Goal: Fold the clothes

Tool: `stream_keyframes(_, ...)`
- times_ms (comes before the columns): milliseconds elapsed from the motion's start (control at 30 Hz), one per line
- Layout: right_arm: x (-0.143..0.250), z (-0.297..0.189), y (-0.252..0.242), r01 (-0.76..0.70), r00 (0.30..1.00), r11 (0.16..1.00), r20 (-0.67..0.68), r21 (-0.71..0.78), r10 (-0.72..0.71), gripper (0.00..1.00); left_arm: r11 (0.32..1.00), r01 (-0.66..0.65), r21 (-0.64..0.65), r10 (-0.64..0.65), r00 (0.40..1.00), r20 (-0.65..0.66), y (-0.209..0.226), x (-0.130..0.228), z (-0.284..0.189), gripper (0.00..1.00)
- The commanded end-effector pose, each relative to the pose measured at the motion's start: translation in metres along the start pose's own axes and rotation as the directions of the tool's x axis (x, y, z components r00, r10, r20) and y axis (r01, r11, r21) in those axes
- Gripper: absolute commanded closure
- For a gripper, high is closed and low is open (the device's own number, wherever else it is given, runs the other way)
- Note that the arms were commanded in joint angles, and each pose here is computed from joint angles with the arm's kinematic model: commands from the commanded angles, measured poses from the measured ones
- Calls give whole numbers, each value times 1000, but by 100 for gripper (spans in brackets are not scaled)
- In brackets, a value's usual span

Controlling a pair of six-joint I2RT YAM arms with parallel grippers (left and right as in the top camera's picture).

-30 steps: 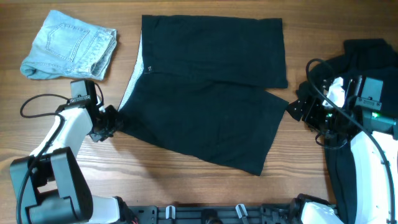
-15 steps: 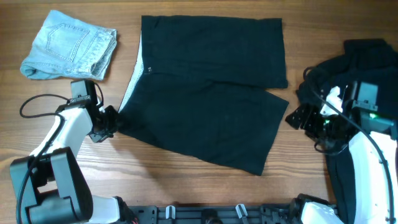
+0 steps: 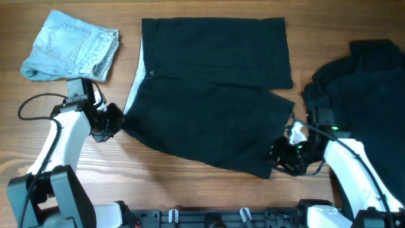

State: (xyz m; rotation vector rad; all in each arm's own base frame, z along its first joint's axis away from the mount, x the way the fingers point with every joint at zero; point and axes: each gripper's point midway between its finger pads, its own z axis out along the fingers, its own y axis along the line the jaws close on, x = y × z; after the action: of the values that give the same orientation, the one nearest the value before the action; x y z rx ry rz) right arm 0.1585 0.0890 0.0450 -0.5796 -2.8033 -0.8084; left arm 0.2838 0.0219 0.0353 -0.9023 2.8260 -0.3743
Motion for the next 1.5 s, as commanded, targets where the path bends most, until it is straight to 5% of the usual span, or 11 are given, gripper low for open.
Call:
stream_keyframes(0, 16, 16, 10, -44, 998, 999, -54, 33, 46, 69, 999, -12, 35, 11, 1000, 21, -8, -6, -8, 96)
stream_keyframes(200, 9, 36, -17, -142, 990, 973, 33, 180, 138, 77, 999, -12, 35, 11, 1000, 21, -8, -6, -8, 96)
stream_keyframes(467, 4, 56, -43, -155, 986, 946, -19, 283, 167, 84, 999, -9, 44, 9, 1000, 6, -9, -3, -8, 96)
stream_keyframes(667, 8, 30, -6, -19, 999, 985, -37, 172, 26, 61, 999, -9, 44, 9, 1000, 6, -9, -3, -8, 96)
stream_keyframes(867, 23, 23, -10, -25, 998, 984, -57, 176, 36, 39, 999, -10, 44, 9, 1000, 6, -9, -3, -8, 96)
stream_keyframes(1067, 31, 44, -36, -156, 985, 966, -36, 209, 167, 51, 999, -10, 45, 10, 1000, 9, -9, -4, -8, 96)
stream_keyframes(1133, 29, 45, -35, -183, 981, 962, -24, 204, 192, 51, 999, -10, 45, 10, 1000, 9, -9, -4, -8, 96)
stream_keyframes(1233, 20, 47, -31, -197, 980, 963, 5, 182, 199, 36, 999, -10, 45, 9, 1000, 9, -9, -4, -8, 96)
stream_keyframes(1467, 12, 56, -32, -223, 974, 957, 5, 185, 226, 44, 999, -10, 45, 9, 1000, 9, -9, -4, -8, 96)
